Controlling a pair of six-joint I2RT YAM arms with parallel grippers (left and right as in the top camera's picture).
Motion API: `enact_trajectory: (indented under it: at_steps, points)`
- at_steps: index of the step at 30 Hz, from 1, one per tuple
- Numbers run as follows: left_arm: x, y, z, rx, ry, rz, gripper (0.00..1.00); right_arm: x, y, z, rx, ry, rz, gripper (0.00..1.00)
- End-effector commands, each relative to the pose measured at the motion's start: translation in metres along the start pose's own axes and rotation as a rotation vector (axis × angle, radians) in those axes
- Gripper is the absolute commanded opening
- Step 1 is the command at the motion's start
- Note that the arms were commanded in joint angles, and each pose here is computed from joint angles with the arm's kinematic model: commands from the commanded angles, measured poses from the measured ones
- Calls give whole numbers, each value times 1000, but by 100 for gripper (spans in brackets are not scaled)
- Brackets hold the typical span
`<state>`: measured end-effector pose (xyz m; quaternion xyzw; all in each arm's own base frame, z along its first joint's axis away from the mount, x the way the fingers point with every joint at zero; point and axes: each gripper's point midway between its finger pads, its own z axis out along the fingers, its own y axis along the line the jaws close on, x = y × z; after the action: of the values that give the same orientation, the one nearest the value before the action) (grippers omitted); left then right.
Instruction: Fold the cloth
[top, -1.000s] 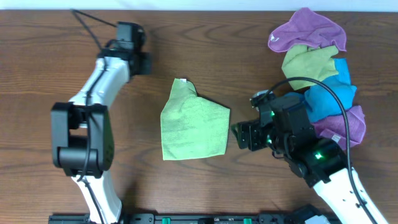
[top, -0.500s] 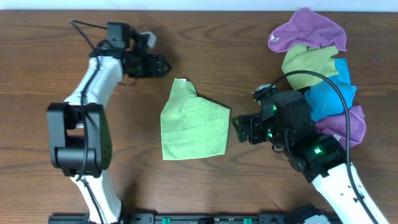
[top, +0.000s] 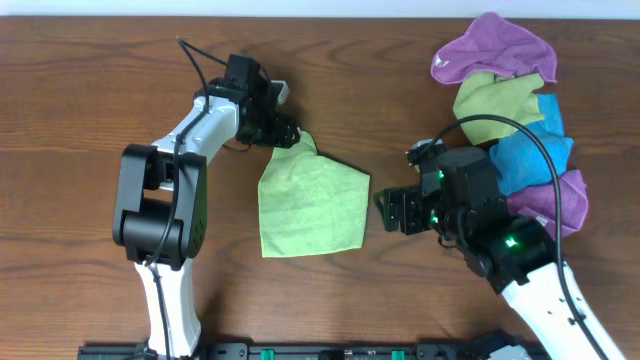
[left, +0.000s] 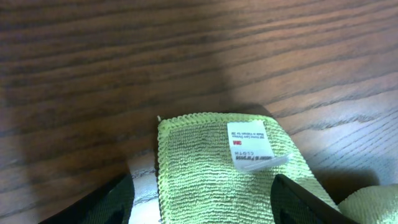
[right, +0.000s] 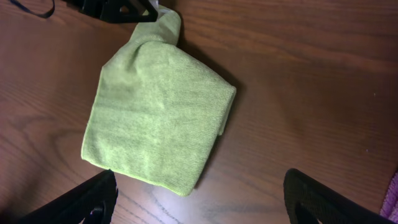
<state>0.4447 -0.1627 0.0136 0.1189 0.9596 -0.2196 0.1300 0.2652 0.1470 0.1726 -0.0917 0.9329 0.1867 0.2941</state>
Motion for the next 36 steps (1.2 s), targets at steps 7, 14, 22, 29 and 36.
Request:
enact_trajectory:
  at_steps: [7,14,22,29,36]
  points:
    - [13,3,13,-4,53,-6,57,-1,-2,-1,1,-3,14,86]
    - [20,4,15,-48,81,7,52,-2,-2,-1,0,-8,28,86]
    - [24,13,20,-185,98,61,50,-2,-1,-1,-1,-8,42,86]
    - [25,27,20,-310,107,100,43,-2,-1,-1,-1,-8,46,86]
    - [43,38,37,-327,172,84,9,-2,-1,-1,-1,-8,46,85]
